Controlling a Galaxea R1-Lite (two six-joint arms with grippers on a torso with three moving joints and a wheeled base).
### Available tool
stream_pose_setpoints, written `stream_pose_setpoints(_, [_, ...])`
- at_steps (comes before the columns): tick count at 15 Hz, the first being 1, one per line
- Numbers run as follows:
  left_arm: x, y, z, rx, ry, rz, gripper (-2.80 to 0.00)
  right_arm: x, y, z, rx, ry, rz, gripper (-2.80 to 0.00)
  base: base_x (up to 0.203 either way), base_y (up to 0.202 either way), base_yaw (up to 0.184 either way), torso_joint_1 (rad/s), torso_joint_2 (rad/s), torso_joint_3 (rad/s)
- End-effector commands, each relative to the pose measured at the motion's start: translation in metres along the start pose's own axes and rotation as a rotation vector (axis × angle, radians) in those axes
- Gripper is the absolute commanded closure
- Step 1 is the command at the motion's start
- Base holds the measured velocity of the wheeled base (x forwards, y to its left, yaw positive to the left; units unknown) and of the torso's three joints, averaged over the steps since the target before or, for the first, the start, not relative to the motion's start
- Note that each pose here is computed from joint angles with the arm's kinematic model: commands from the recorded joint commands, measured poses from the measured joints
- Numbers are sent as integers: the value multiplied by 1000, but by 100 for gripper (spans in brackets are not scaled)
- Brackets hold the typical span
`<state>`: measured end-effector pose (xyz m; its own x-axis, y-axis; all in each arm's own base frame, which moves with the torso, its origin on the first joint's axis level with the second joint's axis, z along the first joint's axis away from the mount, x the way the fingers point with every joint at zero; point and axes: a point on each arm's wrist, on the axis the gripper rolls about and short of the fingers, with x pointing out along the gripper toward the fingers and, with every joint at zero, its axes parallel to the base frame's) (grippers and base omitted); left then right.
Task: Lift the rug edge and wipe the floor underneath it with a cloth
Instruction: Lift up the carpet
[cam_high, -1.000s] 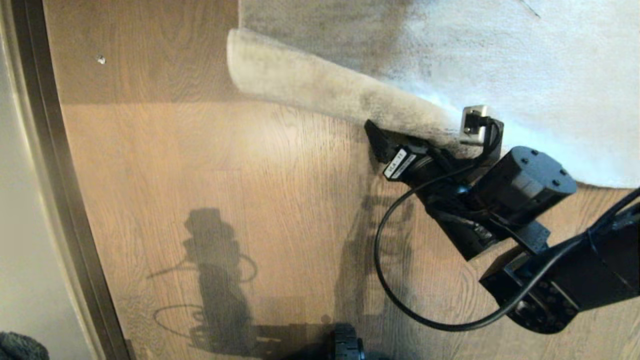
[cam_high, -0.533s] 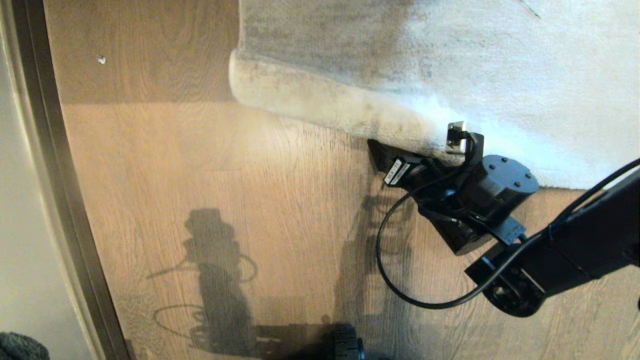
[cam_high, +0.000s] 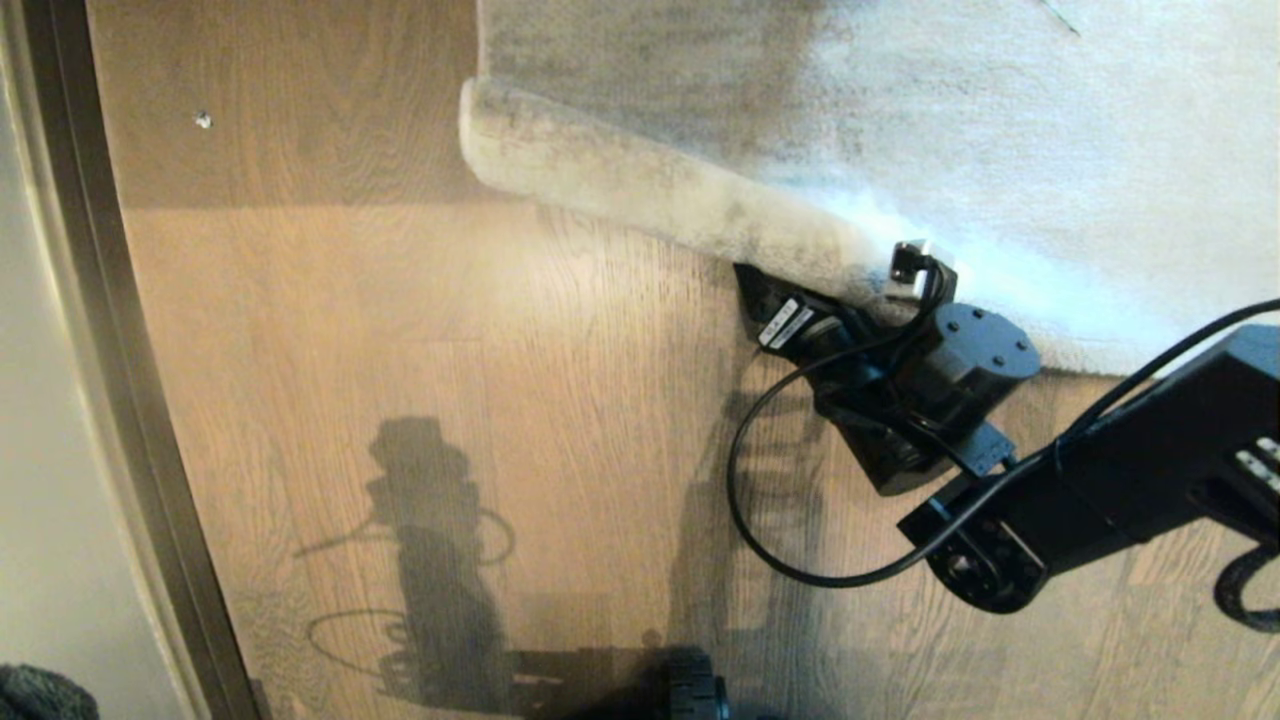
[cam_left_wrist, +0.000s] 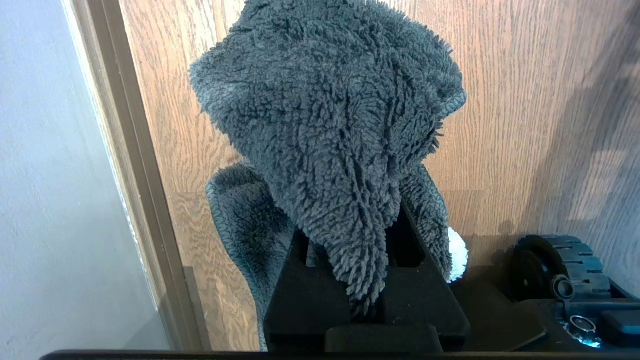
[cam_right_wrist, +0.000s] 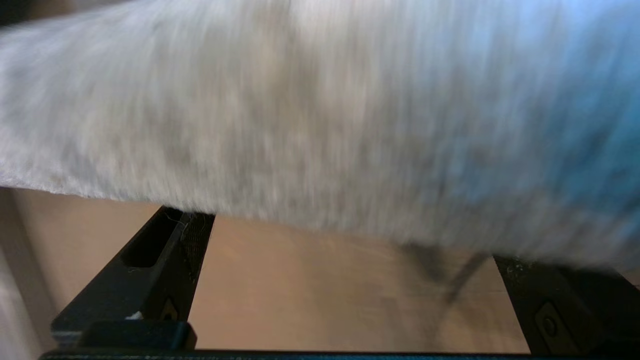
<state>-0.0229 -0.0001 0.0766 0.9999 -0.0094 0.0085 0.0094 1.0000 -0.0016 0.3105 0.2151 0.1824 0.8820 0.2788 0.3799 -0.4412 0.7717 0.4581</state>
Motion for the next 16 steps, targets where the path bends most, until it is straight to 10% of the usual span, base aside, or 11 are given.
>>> stream_pose_setpoints(1, [0,0,0,0,-1,0,0,-6,23,20,123,-66,71,-280,0,0,0,0,0,0])
stream_pose_setpoints(8, [0,0,0,0,-1,0,0,-16,52,11,437,-73,37,-280,0,0,0,0,0,0])
stream_pose_setpoints(16, [0,0,0,0,0,0,0,10,73,13,524,-169,95,-280,0,0,0,0,0,0])
